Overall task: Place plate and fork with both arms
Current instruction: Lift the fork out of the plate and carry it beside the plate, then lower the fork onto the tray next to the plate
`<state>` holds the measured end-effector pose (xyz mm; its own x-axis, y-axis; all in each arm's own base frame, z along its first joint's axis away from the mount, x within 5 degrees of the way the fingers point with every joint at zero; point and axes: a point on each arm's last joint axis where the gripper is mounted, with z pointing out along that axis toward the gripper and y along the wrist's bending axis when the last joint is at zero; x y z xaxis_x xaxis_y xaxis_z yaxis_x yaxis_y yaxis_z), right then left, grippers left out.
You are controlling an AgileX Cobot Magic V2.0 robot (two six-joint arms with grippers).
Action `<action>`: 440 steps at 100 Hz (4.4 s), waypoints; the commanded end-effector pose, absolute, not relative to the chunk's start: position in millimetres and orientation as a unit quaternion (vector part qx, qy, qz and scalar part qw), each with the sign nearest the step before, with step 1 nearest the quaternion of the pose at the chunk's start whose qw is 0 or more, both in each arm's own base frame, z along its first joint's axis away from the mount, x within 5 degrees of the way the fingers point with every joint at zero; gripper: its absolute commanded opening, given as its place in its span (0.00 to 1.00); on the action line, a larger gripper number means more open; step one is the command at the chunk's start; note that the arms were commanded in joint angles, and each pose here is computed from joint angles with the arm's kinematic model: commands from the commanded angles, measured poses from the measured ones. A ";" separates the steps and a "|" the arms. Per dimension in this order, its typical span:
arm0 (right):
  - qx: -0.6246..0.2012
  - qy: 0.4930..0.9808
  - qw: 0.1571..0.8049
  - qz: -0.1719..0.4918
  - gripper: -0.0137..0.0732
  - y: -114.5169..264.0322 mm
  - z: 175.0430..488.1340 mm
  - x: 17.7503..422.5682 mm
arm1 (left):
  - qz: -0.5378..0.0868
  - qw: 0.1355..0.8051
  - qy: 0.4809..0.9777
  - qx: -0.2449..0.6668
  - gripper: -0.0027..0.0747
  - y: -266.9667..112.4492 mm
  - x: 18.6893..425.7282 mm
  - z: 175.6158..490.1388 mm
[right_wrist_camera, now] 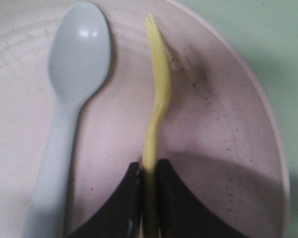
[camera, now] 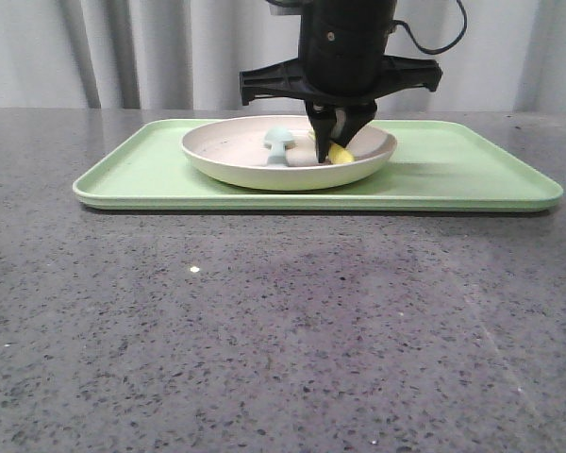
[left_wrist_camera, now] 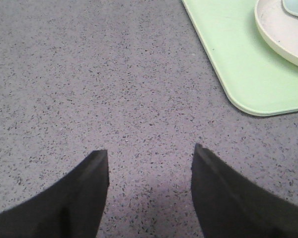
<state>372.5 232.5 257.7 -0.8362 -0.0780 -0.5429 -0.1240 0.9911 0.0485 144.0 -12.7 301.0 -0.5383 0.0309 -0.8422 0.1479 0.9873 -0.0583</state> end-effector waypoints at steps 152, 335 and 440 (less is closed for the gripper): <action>0.045 0.900 0.394 0.184 0.03 85.3 326.5 318.5 | -0.060 0.515 0.854 0.040 0.52 -11.5 146.8 314.9; 0.057 0.903 0.336 0.262 0.03 84.2 255.0 369.0 | -0.060 0.514 0.855 0.041 0.52 -11.6 146.7 314.7; 0.057 0.903 0.335 0.263 0.28 84.3 255.0 369.0 | -0.060 0.514 0.855 0.041 0.52 -11.6 146.7 314.7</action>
